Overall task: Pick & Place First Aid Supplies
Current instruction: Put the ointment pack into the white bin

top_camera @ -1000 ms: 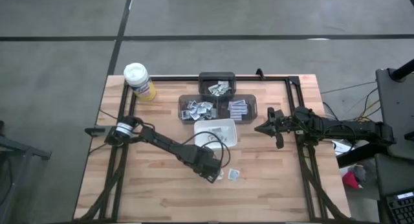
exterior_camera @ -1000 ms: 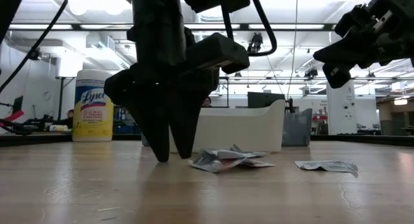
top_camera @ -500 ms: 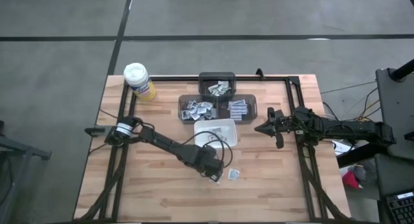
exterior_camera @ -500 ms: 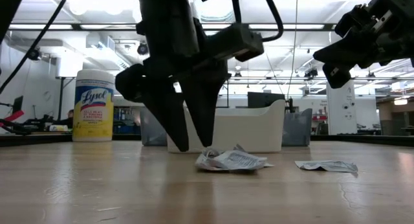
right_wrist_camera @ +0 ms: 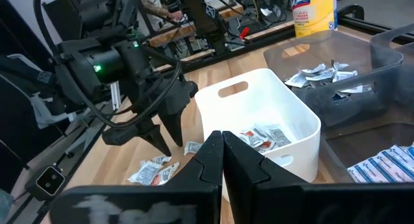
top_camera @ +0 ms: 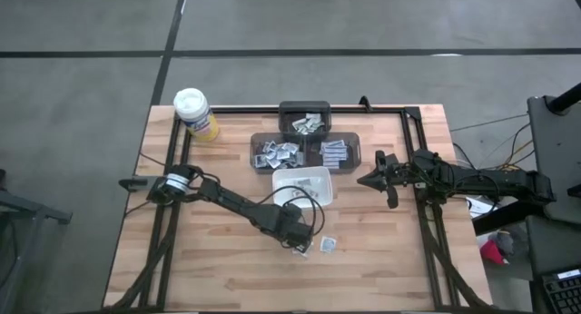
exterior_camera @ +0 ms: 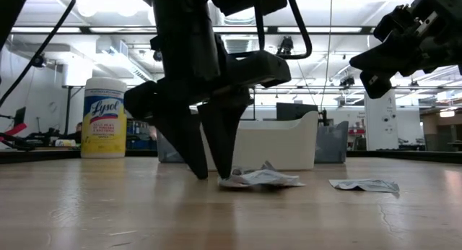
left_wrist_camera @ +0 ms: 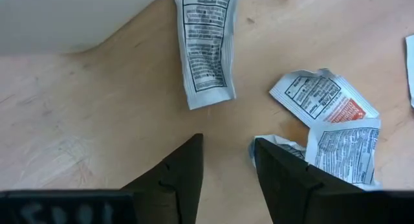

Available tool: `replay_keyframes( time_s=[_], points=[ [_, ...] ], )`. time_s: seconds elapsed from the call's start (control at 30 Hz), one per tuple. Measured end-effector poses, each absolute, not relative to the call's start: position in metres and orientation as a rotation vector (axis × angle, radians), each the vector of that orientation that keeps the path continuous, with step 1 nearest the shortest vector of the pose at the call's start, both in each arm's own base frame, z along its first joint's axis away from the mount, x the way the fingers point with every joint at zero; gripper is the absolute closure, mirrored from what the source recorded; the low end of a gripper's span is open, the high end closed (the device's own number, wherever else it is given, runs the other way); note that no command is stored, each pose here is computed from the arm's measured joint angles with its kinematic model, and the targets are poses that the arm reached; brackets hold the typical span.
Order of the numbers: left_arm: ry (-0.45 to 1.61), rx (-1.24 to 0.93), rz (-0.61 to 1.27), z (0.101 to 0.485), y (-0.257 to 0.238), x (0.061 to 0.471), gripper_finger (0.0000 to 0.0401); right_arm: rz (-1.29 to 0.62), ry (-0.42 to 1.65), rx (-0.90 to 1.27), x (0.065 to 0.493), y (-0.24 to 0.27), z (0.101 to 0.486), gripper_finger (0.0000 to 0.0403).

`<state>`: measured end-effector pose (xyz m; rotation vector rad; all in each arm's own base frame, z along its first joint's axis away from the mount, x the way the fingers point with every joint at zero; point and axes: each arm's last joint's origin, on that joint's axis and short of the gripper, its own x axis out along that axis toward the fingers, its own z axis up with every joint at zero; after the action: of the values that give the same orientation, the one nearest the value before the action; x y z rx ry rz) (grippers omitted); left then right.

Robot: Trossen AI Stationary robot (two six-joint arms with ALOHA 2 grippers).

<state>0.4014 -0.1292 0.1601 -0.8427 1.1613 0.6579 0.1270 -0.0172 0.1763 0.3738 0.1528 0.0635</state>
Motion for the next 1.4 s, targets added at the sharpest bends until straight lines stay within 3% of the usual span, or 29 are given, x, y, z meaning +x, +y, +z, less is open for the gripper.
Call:
replay_keyframes(
  time_s=[0.6,0.9,1.03,1.4],
  points=[
    [1.424,-0.695,0.837,0.174,-0.131,0.373,0.025,0.063,0.153,0.374,0.127,-0.017,0.176,0.0394],
    [1.311,-0.738,0.781,0.208,-0.138,0.382,0.025,0.063,0.153,0.373,0.127,-0.017,0.176,0.0394],
    [1.237,-0.8,0.718,0.208,-0.142,0.392,0.025,0.063,0.153,0.373,0.127,-0.017,0.176,0.0394],
    [1.218,-0.89,0.808,0.201,-0.156,0.385,0.025,0.063,0.153,0.374,0.127,-0.017,0.176,0.0394]
  ],
)
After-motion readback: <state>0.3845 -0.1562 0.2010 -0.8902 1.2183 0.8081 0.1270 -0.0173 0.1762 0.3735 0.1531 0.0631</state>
